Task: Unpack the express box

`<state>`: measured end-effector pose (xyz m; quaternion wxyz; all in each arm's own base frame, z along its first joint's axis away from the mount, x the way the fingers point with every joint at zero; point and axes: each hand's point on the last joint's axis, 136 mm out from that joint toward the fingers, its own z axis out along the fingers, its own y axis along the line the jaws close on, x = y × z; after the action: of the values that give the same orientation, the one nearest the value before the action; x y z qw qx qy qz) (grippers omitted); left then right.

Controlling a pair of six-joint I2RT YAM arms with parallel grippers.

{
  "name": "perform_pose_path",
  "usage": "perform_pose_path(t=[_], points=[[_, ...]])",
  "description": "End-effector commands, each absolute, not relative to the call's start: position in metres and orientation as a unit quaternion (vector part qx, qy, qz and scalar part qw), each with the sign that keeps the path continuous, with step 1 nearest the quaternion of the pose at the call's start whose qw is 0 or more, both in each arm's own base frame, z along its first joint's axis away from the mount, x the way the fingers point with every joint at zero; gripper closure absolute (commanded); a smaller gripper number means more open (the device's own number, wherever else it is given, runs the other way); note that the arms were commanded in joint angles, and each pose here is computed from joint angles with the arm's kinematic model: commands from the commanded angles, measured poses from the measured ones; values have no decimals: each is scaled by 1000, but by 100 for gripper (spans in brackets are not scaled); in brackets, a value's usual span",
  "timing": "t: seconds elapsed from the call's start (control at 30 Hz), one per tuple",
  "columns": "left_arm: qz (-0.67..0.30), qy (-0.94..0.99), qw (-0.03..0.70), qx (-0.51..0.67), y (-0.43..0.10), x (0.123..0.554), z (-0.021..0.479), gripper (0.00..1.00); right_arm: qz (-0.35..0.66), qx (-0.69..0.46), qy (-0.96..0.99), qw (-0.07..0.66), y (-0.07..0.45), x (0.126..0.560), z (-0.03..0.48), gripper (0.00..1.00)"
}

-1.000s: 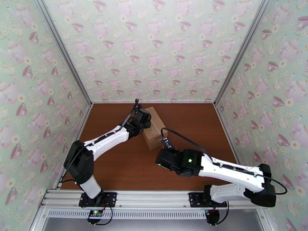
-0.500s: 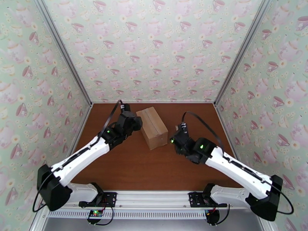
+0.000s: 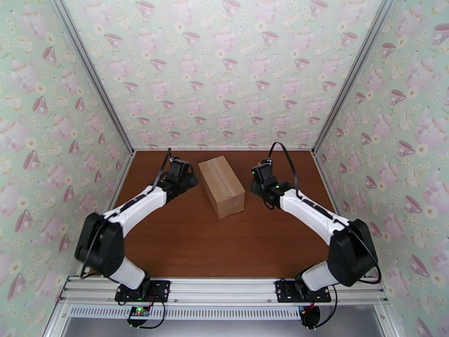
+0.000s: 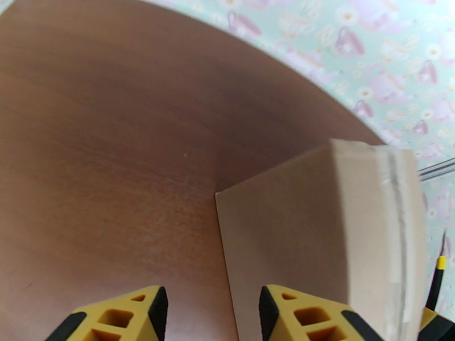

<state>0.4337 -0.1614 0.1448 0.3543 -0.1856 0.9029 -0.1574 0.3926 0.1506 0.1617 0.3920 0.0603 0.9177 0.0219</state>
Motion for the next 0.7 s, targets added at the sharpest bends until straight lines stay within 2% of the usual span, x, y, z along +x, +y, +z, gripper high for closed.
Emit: perform_pose_path(t=[0.0,0.33,0.67], points=[[-189,896,364,-171,-180,461,154,52,82,75,891,441,174,417,191,100],[-171,901,364,-159,-190,507,138,53,146,97,879,443,211,389,172,100],[-170,910,353,-133,-190,494,130,53,179,113,863,458,278,328,155,100]])
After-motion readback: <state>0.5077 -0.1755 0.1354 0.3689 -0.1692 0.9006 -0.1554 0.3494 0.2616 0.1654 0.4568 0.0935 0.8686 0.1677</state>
